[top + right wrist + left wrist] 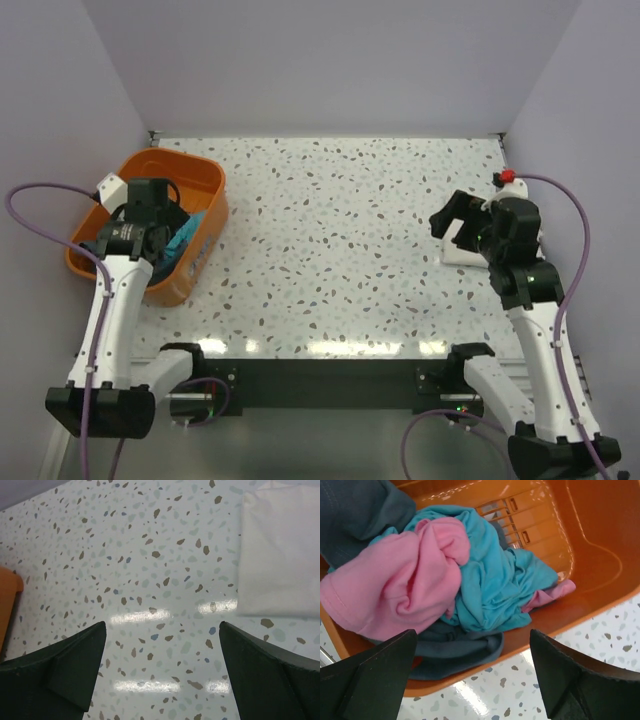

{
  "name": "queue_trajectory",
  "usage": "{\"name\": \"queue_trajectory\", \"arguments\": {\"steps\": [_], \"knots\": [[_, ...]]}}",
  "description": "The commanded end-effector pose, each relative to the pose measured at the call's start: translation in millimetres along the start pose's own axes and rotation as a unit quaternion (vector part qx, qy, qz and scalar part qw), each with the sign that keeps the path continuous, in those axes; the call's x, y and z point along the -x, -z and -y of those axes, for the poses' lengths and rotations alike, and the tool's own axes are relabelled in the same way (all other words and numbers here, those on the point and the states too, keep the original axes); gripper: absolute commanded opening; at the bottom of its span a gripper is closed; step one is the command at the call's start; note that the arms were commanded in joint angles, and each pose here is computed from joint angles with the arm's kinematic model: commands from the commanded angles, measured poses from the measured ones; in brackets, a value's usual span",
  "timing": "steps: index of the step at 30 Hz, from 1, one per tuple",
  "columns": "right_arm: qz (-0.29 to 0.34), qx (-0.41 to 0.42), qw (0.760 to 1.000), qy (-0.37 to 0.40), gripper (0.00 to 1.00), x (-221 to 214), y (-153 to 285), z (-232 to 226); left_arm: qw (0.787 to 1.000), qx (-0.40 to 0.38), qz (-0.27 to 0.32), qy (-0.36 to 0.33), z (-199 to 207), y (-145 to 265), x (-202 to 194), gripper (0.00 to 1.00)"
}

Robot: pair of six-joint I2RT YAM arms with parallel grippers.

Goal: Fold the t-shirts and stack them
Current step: Grab the tshirt from the pile

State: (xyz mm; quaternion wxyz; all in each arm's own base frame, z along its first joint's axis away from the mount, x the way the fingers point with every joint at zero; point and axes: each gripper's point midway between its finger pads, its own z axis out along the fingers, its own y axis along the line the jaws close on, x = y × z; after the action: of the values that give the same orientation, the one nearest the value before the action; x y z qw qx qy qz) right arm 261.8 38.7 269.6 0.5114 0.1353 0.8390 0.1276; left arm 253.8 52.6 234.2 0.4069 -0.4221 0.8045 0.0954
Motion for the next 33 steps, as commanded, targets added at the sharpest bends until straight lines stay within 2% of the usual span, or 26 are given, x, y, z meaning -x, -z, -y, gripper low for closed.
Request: {"name": "queue_trajectory", "arguments": {"steps": [1, 4, 6, 10, 16, 19, 22, 24, 27, 28, 30, 31, 33], "knots": [[-0.009, 0.045, 0.999, -0.005, 0.98, -5, -11, -16, 0.999, 0.017, -0.018, 0.024, -8, -23, 12, 1.00], [-0.016, 0.045, 0.999, -0.006, 0.99, -10, -18, -15, 0.997, 0.057, -0.046, 0.033, -26, -43, 6, 1.00], [-0.013, 0.052, 0.999, -0.004, 0.99, -9, -22, -17, 0.994, 0.092, -0.041, 0.048, -43, -51, 11, 1.00], [-0.023, 0.051, 0.998, -0.003, 0.99, -15, -29, -15, 0.991, 0.112, -0.036, 0.062, -57, -58, 14, 1.00], [-0.040, 0.043, 0.998, -0.001, 0.99, -23, -36, -12, 0.987, 0.141, -0.013, 0.073, -74, -54, 25, 0.89], [-0.044, 0.042, 0.998, -0.001, 0.99, -25, -37, -11, 0.983, 0.169, -0.008, 0.079, -87, -54, 26, 0.88], [-0.043, 0.041, 0.998, -0.001, 0.99, -26, -37, -10, 0.979, 0.186, -0.001, 0.086, -97, -54, 30, 0.84], [-0.043, 0.041, 0.998, 0.000, 0.99, -27, -38, -10, 0.978, 0.189, 0.003, 0.090, -101, -54, 32, 0.75], [-0.044, 0.042, 0.998, 0.001, 0.99, -27, -39, -10, 0.979, 0.182, 0.003, 0.091, -98, -55, 34, 0.55], [-0.045, 0.041, 0.998, 0.001, 0.99, -27, -39, -9, 0.979, 0.181, 0.002, 0.092, -98, -55, 34, 0.41], [-0.046, 0.038, 0.998, 0.001, 0.99, -27, -40, -9, 0.980, 0.174, -0.001, 0.093, -95, -55, 34, 0.24], [-0.047, 0.039, 0.998, 0.002, 0.99, -28, -40, -9, 0.983, 0.161, -0.004, 0.093, -90, -54, 36, 0.04], [-0.048, 0.039, 0.998, 0.003, 0.99, -28, -40, -9, 0.985, 0.143, -0.002, 0.094, -84, -51, 41, 0.00]]}}
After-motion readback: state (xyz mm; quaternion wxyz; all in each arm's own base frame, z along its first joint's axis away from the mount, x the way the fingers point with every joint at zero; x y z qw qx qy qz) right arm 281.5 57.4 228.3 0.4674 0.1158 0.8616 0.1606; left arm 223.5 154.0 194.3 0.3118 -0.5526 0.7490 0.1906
